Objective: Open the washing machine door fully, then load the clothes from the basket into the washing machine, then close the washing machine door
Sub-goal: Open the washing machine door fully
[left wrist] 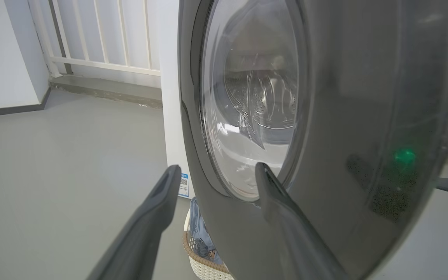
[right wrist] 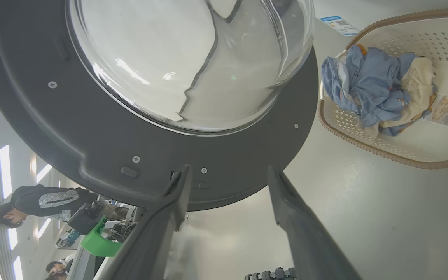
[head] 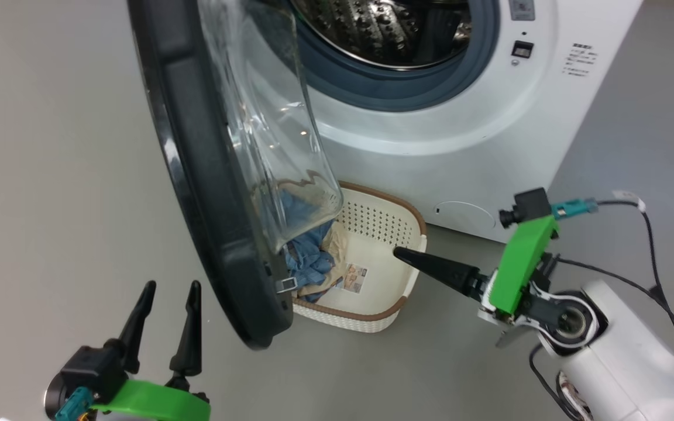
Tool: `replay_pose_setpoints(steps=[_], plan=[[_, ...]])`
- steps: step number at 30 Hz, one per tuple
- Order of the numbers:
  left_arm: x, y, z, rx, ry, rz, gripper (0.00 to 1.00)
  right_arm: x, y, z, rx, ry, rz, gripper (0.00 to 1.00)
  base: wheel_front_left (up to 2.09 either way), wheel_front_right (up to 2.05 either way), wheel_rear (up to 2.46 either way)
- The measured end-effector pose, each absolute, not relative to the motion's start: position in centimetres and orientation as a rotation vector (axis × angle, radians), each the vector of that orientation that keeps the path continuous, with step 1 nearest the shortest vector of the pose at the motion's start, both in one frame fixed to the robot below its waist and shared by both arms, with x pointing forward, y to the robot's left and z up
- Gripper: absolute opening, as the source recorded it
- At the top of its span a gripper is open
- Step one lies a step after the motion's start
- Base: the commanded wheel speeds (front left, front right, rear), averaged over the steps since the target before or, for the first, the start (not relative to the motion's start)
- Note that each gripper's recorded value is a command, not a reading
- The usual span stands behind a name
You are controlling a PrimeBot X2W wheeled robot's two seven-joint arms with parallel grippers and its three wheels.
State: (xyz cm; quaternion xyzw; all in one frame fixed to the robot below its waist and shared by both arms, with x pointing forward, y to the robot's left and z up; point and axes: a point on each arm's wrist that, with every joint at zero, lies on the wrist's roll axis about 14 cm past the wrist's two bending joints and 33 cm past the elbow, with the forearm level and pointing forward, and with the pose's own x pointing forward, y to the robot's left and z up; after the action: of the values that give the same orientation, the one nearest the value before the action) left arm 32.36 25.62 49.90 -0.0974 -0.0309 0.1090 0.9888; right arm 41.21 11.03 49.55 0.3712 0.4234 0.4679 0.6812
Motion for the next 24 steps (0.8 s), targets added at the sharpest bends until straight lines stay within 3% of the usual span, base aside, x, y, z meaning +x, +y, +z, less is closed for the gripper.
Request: replay_pose_setpoints(steps=[9,15,24], plan=[[32.0,25.3,49.3,-0.192,-0.046,0.199,1.00,42.1,5.1,46.5,0.749,0.806,0.836,1.00,0.00,0.00,0.00],[31.8,25.1,49.3,-0.196,-0.049,0.192,1.00,44.1,1.2,46.6,0.689,0.620,0.704,1.00,0.00,0.00,0.00],[31.1,25.3,49.3,-0.199,-0.054,0.200,1.00,45.8,-2.7,47.8,0.476,0.308,0.623,1.00,0.00,0.00,0.00]])
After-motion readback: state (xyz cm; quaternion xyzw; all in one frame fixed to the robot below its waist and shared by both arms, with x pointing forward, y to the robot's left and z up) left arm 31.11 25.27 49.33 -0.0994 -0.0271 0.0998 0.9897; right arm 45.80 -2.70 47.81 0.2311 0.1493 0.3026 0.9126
